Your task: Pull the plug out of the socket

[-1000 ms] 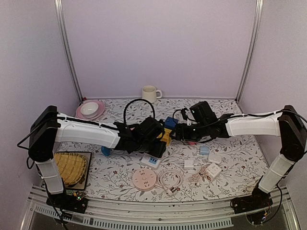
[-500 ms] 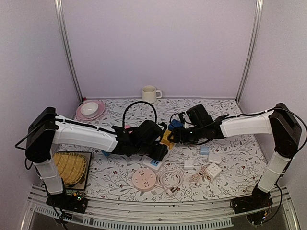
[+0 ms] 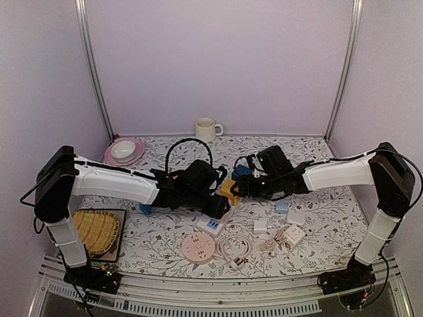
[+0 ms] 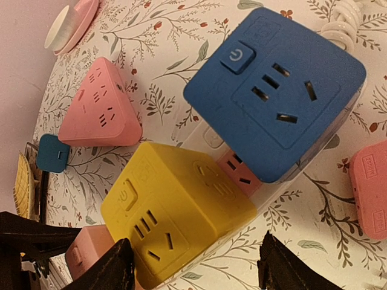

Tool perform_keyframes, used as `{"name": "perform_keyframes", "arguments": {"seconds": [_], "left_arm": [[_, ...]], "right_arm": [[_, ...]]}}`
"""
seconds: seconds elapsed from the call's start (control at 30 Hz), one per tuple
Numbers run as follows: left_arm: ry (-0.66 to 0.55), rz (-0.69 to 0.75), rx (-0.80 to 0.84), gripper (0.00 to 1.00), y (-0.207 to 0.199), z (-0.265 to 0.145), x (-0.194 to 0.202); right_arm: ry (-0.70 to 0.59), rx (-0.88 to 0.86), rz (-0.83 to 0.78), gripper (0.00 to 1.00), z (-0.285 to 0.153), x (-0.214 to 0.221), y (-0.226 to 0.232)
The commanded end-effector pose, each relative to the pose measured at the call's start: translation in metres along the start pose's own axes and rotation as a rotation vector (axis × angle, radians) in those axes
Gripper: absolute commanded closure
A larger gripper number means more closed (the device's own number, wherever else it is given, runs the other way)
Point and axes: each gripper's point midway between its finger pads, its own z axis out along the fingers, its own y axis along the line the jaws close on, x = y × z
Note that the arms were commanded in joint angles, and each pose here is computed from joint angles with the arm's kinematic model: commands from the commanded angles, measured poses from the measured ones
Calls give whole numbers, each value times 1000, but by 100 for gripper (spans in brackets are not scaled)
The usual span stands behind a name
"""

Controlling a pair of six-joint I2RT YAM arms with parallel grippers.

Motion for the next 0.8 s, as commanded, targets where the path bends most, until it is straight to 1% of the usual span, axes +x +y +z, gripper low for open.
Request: {"name": "perform_keyframes", "arguments": {"seconds": [0.0, 0.23, 0.3, 0.4, 0.53, 0.67, 0.77], "left_arm": [[-79, -50, 151, 57, -25, -23, -39], [-140, 51, 88, 56, -38, -35, -42], [-155, 92, 71, 56, -47, -39, -39], [-173, 130, 33, 56, -49, -41, -36], [-161, 112, 28, 56, -44, -40, -32], [-166, 53, 98, 56, -41, -43, -35], [-168, -6, 143, 56, -31, -45, -38]], "right_arm": [[65, 134, 13, 28, 11, 28, -39], [75, 144, 12, 28, 14, 32, -43], [75, 141, 10, 27, 14, 32, -42], [74, 142, 7, 28, 14, 31, -43], [75, 143, 2, 28, 15, 31, -43], [81, 144, 1, 27, 16, 33, -43], [83, 145, 2, 28, 16, 34, -45]]}}
